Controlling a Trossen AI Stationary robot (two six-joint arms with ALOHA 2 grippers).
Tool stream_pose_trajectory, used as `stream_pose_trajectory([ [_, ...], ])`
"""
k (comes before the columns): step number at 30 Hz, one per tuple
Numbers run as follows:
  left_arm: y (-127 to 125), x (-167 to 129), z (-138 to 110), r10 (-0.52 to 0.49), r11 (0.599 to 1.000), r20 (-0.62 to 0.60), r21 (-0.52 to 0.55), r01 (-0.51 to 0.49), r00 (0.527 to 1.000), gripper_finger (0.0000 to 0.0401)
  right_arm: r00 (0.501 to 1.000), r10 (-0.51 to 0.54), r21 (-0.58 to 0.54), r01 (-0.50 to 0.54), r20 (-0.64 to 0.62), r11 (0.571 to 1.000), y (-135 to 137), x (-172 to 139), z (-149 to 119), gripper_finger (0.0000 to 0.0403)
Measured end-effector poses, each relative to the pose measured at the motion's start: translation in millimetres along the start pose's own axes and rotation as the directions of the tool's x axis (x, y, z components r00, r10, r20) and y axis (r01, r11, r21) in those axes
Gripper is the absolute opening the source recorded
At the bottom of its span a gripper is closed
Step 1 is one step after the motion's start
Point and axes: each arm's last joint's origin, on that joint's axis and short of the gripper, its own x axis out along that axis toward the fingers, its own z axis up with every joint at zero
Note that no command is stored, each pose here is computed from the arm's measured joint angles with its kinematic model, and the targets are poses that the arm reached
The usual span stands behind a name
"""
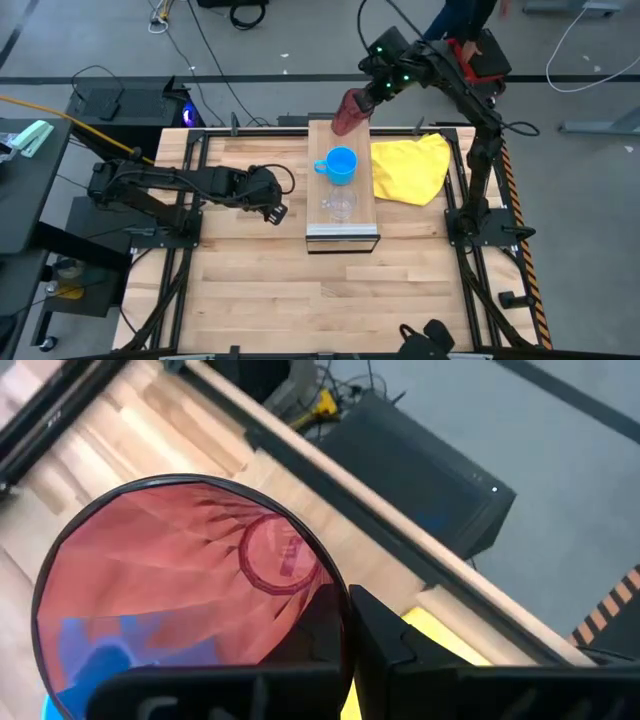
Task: Stack small to large cups/mugs on shelf
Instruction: Put the red cup on the shelf
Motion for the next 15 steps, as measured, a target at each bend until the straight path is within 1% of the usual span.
stream_pose_trajectory([
  [4,3.8,2.4,6.3,0.004,1.000,0.011,-0.001,-0.004,1.000,0.0023,0.999,-0.007,-0.023,0.006,-0.041,1.000,2.5,11.4,0.1,0.0007],
  [10,10.1,5.9,14.9,0.015,1.000,0.023,-0.015,-0.015,1.000,0.0013,0.999,-0.007,-0.049,0.005,-0.044,0.999,6.6,9.3,-2.0,0.0007],
  [15,15.2,8.7,23.2,0.017,1.000,0.042,-0.026,-0.016,0.999,0.0014,0.995,-0.038,-0.077,0.031,-0.093,0.997,7.5,15.0,-5.2,0.0007],
])
